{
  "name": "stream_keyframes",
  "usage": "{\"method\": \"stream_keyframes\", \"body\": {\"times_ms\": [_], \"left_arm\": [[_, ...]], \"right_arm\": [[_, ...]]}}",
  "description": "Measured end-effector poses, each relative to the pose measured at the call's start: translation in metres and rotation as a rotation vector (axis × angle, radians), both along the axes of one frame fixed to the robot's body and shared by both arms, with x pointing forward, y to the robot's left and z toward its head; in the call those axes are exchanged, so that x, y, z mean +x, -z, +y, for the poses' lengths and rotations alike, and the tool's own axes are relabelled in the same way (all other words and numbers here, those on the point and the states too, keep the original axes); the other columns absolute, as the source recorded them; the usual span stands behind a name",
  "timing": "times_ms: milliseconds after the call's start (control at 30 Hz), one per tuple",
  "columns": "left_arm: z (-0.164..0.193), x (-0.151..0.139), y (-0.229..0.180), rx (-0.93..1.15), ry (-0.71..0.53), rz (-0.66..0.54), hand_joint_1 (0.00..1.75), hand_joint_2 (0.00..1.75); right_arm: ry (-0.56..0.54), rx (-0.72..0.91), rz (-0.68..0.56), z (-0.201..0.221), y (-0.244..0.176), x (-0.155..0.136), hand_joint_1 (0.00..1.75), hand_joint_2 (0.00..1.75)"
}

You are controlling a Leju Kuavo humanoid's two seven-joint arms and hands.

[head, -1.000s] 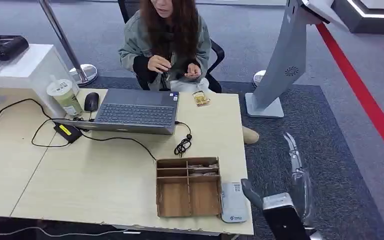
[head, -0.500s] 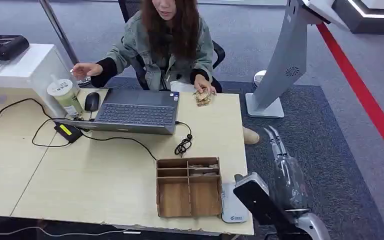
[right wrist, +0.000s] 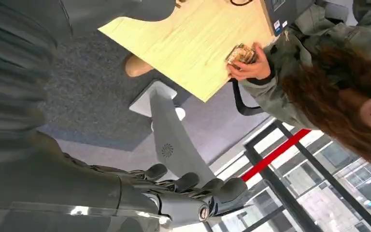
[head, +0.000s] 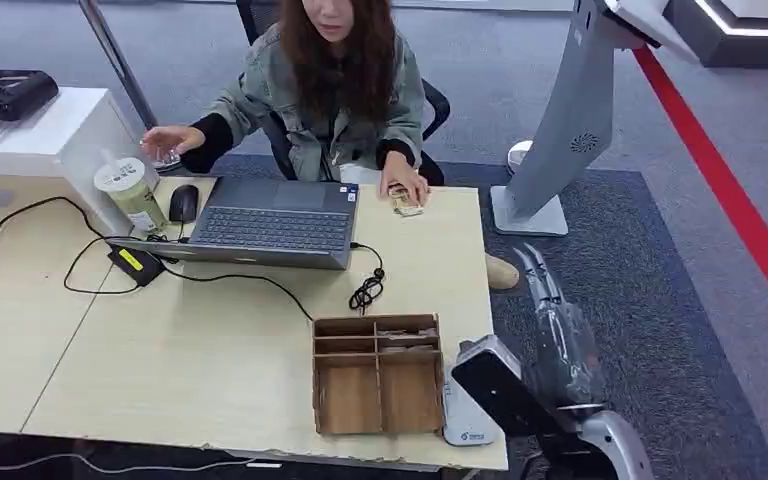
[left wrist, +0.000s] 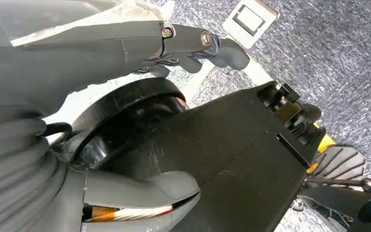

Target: Pass the card to the sensor for recognition and then transmit it.

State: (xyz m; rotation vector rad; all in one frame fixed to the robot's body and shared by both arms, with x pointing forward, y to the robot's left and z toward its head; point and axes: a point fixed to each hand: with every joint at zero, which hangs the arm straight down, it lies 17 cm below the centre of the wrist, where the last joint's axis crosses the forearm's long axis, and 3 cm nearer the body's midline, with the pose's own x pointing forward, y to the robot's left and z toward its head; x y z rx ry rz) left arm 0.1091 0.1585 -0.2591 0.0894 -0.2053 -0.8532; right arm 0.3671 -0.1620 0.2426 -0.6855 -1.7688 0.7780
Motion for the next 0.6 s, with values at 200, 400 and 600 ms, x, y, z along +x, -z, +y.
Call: {"method": "stream_keyframes", "body": {"times_ms": [200,400,600], "left_arm": [[0.001,0.0,0.0,0.0,0.007,0.001,0.0,1.75],[0.002,0.001,0.0,0.004,0.014,-0.001,0.0,1.75],[0.003,0.001,0.001,0.006,0.017,-0.003,0.0,1.75]], "right_arm": [[-0.018,0.005,0.031,0.007,0.008,0.003,0.0,1.75],[-0.033,0.01,0.058,0.015,0.018,0.005,0.0,1.75],[-0.043,0.003,0.079,0.021,0.029,0.007,0.0,1.75]]}}
